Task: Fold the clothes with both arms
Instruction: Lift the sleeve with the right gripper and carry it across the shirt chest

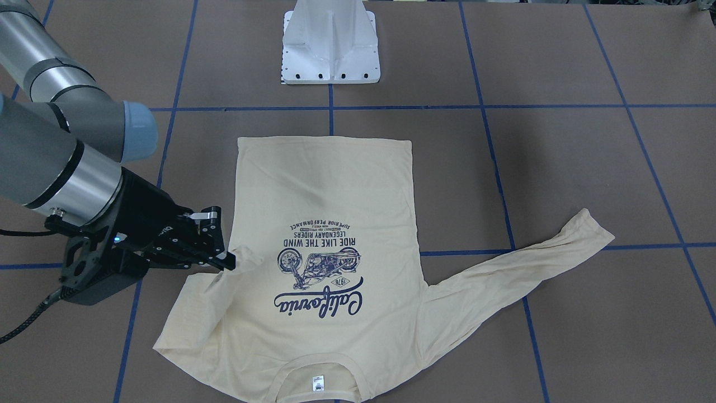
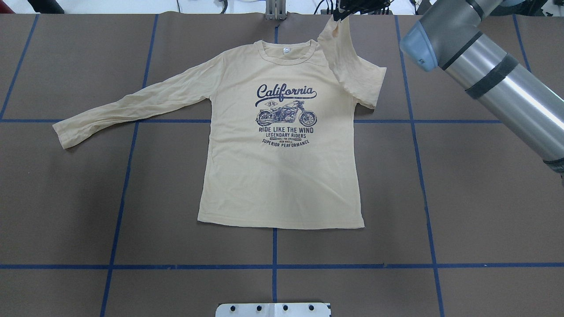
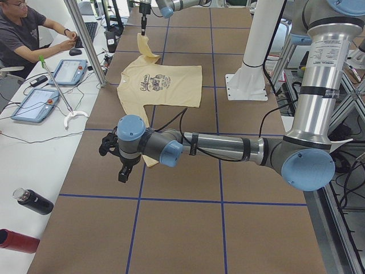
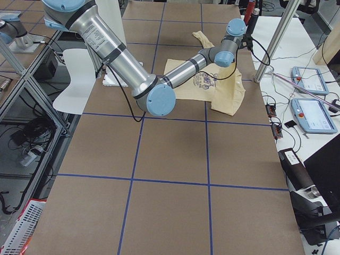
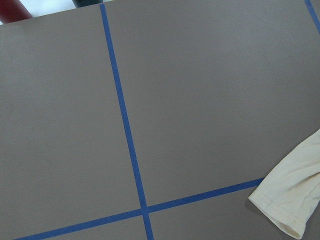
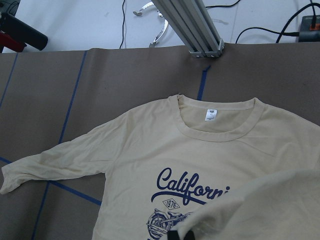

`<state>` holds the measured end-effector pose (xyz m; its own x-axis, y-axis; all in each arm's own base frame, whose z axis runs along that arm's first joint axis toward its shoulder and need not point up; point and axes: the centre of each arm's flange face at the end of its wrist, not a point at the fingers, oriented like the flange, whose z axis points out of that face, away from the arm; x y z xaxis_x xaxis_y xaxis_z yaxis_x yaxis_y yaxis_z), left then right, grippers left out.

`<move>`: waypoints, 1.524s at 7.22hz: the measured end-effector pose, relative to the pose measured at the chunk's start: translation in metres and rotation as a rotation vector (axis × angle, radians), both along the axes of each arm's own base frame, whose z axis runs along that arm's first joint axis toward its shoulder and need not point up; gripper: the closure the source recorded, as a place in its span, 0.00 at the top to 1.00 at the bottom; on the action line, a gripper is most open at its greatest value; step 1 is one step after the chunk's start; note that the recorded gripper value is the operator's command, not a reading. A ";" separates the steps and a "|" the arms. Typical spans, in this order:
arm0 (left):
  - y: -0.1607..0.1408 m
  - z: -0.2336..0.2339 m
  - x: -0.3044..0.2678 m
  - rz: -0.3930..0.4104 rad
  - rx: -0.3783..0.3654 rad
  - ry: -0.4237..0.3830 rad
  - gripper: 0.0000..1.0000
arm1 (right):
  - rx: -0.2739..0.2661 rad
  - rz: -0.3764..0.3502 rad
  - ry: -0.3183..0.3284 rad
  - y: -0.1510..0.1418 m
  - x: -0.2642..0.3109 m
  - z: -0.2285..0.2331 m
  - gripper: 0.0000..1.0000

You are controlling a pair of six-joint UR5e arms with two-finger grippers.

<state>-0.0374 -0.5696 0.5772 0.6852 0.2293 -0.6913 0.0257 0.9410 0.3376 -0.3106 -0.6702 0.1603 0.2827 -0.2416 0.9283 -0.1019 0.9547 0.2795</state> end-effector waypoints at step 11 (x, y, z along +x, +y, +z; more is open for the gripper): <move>-0.038 -0.001 0.006 -0.019 -0.036 0.007 0.99 | 0.027 0.064 0.217 0.035 -0.272 -0.030 0.00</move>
<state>-0.0315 -0.6073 0.5758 0.6841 0.1907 -0.7040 0.0462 0.9519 0.3028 -0.5827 -0.6352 0.1304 0.4905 -0.2408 0.8375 -0.0971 0.9400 0.3271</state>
